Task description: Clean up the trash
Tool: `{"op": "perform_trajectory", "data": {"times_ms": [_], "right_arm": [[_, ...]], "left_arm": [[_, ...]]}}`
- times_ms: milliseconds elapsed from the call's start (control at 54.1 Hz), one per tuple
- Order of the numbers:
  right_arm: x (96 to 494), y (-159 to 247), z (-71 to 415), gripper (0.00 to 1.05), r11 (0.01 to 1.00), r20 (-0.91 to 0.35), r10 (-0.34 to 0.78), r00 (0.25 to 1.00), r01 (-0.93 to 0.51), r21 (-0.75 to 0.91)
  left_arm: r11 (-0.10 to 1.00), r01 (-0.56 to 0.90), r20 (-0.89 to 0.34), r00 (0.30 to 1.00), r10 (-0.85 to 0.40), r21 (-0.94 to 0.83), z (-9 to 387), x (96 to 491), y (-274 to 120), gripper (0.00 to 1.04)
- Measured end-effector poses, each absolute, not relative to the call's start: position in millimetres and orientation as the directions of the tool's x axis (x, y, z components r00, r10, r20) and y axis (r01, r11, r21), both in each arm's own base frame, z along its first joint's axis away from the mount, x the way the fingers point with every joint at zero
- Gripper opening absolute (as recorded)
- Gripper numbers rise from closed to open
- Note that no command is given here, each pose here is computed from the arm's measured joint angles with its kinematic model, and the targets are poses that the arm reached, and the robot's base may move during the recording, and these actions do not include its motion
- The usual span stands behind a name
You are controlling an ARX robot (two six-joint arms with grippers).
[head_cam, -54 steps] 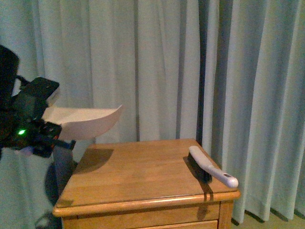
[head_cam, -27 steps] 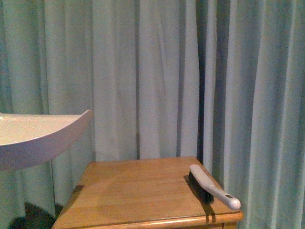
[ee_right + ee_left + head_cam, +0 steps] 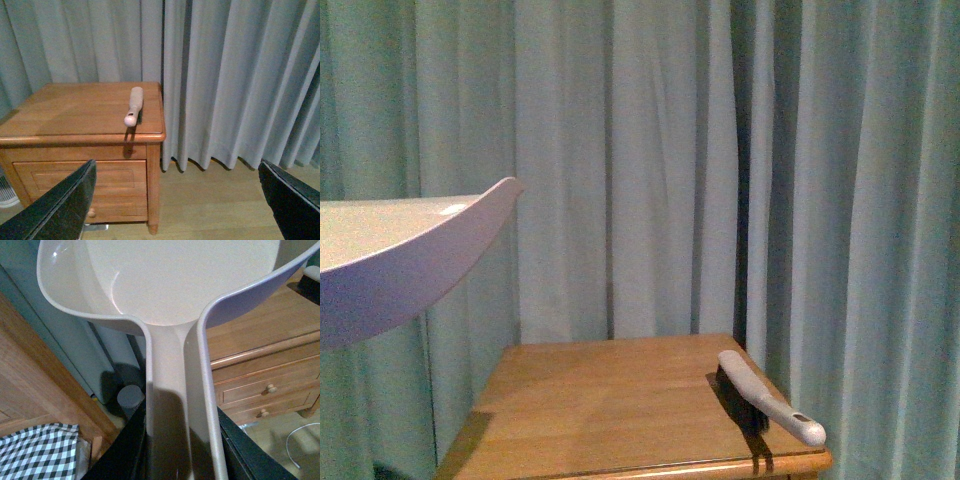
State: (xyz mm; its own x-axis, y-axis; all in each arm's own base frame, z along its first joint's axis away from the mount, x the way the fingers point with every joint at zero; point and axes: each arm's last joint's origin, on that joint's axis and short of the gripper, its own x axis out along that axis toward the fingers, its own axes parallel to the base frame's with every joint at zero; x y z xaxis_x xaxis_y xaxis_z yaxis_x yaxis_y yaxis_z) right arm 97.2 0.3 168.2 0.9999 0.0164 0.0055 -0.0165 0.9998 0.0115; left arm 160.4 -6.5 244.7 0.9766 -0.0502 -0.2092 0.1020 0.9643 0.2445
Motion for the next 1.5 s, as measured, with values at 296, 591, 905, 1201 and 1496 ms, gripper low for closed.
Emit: {"op": "perform_trajectory", "data": {"times_ms": [296, 591, 905, 1201, 1496], "right_arm": [[181, 1, 267, 0.98, 0.92, -0.139, 0.342, 0.93, -0.301, 0.25], [348, 11, 272, 0.98, 0.938, -0.46, 0.3, 0.836, -0.171, 0.303], [447, 48, 219, 0.98, 0.956, -0.616, 0.248, 0.748, -0.085, 0.281], [479, 51, 176, 0.98, 0.969, -0.686, 0.168, 0.708, 0.01, 0.247], [491, 46, 164, 0.98, 0.967, -0.695, 0.157, 0.702, 0.034, 0.253]], "left_arm": [[0.966, 0.104, -0.208, 0.977, -0.053, 0.238, 245, 160, -7, 0.28], [0.966, 0.103, -0.209, 0.977, -0.053, 0.238, 245, 160, -7, 0.28], [0.966, 0.104, -0.209, 0.976, -0.054, 0.237, 245, 160, -7, 0.28], [0.966, 0.104, -0.208, 0.977, -0.054, 0.237, 245, 160, -7, 0.28], [0.966, 0.104, -0.209, 0.976, -0.054, 0.237, 245, 160, -7, 0.28]]}}
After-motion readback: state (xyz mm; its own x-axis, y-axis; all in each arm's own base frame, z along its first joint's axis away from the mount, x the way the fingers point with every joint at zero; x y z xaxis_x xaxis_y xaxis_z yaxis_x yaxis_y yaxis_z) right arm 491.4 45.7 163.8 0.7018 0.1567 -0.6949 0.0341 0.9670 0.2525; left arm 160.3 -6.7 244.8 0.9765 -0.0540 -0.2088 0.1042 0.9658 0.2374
